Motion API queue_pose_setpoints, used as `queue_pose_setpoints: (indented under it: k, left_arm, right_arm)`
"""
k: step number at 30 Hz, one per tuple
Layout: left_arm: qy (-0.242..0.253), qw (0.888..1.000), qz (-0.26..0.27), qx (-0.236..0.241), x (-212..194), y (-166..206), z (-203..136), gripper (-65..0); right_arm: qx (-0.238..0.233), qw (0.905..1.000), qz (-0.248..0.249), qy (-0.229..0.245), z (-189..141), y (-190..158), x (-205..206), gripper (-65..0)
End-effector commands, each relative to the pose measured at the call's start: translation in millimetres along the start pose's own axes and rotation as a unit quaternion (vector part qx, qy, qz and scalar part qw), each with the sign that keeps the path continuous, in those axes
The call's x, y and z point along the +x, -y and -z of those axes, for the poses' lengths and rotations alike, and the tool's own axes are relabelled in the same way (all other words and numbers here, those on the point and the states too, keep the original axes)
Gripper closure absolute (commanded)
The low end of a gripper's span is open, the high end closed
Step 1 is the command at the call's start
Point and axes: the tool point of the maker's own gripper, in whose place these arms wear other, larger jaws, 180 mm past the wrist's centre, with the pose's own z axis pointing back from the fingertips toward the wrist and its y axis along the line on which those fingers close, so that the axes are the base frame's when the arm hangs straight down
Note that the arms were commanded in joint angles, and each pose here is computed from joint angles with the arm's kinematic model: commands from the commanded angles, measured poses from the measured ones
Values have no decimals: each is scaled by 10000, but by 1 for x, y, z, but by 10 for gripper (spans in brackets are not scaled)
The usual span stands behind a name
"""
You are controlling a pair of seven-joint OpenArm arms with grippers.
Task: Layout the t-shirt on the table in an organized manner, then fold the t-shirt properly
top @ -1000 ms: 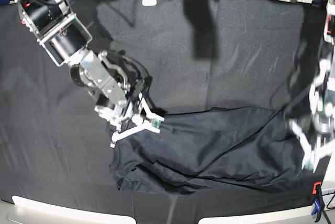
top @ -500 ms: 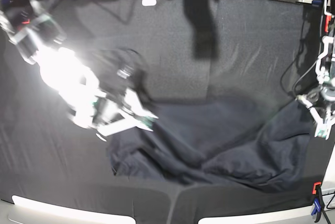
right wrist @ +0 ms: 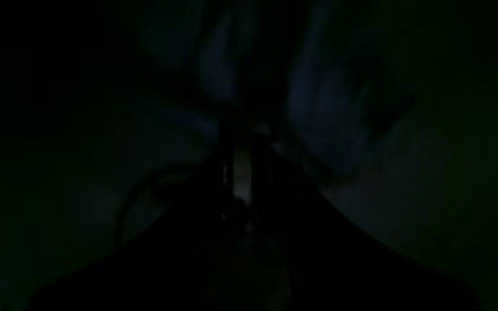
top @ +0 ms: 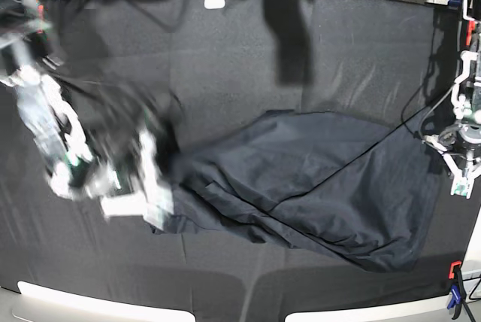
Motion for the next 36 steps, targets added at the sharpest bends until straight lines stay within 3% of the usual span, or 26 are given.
queue_pose_setpoints:
  k: [1,3,7,11,18,21,23,33,36]
  left_arm:
    - [253,9994,-6,232,17,-17,0,-215]
    - [237,9995,-36,211,17,-14,0,-215]
    - [238,9995,-62,193,17,-12,0,-215]
    - [238,9995,-60,193,17,-12,0,-215]
    - [215,9996,-56,187,15,-11,0,-215]
    - [152,9997,-58,187,13,-11,0,-215]
    - [142,9997,-55,183,12,-11,0,-215]
    - [35,9999,0,105,-2,-4,-4,-215]
    - [34,9999,-1,106,-2,-4,-4,-215]
  right_arm:
    - [-321,9988,119,340,-4,24,20,0]
    - [-550,9963,392,528,10,40,31,0]
    - [-789,9942,633,360,37,62,44,0]
    - [-1162,9869,976,548,57,85,71,0]
    - [-1759,9764,1106,581,79,108,100,-2]
    - [-1887,9723,1190,704,79,113,111,-168]
    - [-1938,9700,1155,908,75,117,122,-242]
    - [-1862,9674,1318,1103,56,122,145,-252]
    - [-1704,9706,1352,1035,49,115,153,-252]
